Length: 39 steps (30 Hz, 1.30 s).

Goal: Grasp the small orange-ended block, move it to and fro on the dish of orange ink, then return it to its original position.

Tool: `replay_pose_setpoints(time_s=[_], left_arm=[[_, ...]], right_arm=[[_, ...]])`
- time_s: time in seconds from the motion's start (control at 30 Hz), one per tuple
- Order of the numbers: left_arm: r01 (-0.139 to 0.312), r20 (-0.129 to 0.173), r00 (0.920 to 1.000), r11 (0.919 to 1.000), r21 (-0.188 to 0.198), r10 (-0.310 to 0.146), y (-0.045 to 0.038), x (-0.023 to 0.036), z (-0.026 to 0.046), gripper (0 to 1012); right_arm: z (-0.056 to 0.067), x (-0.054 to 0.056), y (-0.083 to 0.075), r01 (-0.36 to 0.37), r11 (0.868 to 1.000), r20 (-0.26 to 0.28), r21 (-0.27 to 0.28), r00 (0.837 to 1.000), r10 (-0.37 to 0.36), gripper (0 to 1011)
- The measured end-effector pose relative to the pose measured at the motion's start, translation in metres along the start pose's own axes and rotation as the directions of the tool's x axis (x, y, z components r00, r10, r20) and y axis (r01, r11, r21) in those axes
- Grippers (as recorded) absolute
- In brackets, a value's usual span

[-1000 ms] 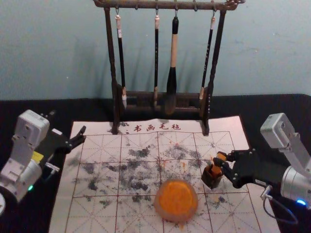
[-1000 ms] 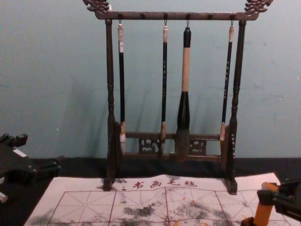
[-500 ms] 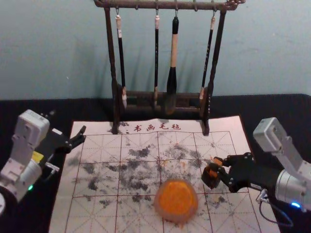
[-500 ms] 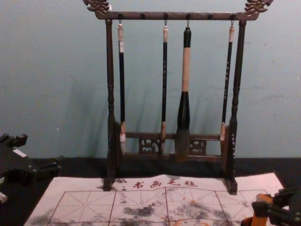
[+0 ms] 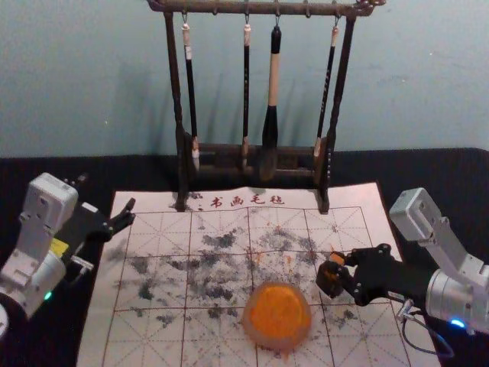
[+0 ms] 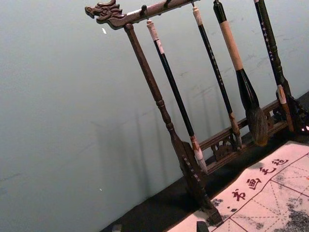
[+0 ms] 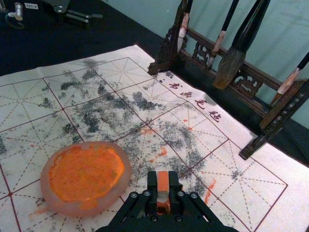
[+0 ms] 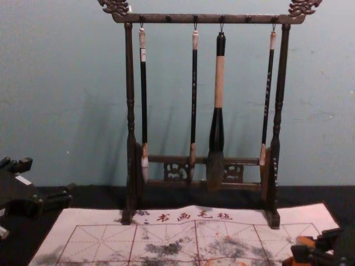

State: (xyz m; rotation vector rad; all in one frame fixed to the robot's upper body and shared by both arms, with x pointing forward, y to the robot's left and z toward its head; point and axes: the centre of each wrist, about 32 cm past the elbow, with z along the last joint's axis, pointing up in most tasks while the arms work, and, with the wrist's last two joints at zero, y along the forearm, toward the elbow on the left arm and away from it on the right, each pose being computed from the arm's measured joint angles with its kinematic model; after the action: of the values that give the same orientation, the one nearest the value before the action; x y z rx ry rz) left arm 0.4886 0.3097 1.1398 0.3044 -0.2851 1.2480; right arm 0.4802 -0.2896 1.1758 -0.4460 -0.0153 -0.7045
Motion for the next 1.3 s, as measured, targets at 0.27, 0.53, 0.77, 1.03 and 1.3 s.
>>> replay_pose_setpoints(time_s=[0.27, 0.53, 0.77, 1.03, 1.3], left_arm=[[0.000, 0.000, 1.0000, 1.0000, 0.000, 0.000, 0.0000, 0.0000, 0.0000, 1001], [0.000, 0.000, 1.0000, 1.0000, 0.000, 0.000, 0.0000, 0.0000, 0.0000, 1001], [0.000, 0.000, 1.0000, 1.0000, 0.000, 0.000, 0.0000, 0.0000, 0.0000, 1001], [0.000, 0.000, 1.0000, 1.0000, 0.000, 0.000, 0.0000, 0.0000, 0.0000, 1001], [0.000, 0.000, 1.0000, 1.0000, 0.000, 0.000, 0.0000, 0.0000, 0.0000, 1001]], right_arm=[[-0.0012, 0.0003, 0.0030, -0.002, 1.000, -0.007, -0.008, 1.000, 0.002, 101], [-0.0023, 0.0002, 0.0045, 0.003, 1.000, -0.008, -0.011, 1.000, -0.003, 101], [-0.0026, -0.0002, 0.0046, 0.004, 1.000, -0.007, -0.011, 1.000, -0.004, 101], [-0.0028, -0.0001, 0.0043, 0.005, 1.000, -0.007, -0.011, 1.000, -0.005, 101], [-0.0027, 0.0000, 0.0042, 0.005, 1.000, -0.007, -0.010, 1.000, -0.005, 101]])
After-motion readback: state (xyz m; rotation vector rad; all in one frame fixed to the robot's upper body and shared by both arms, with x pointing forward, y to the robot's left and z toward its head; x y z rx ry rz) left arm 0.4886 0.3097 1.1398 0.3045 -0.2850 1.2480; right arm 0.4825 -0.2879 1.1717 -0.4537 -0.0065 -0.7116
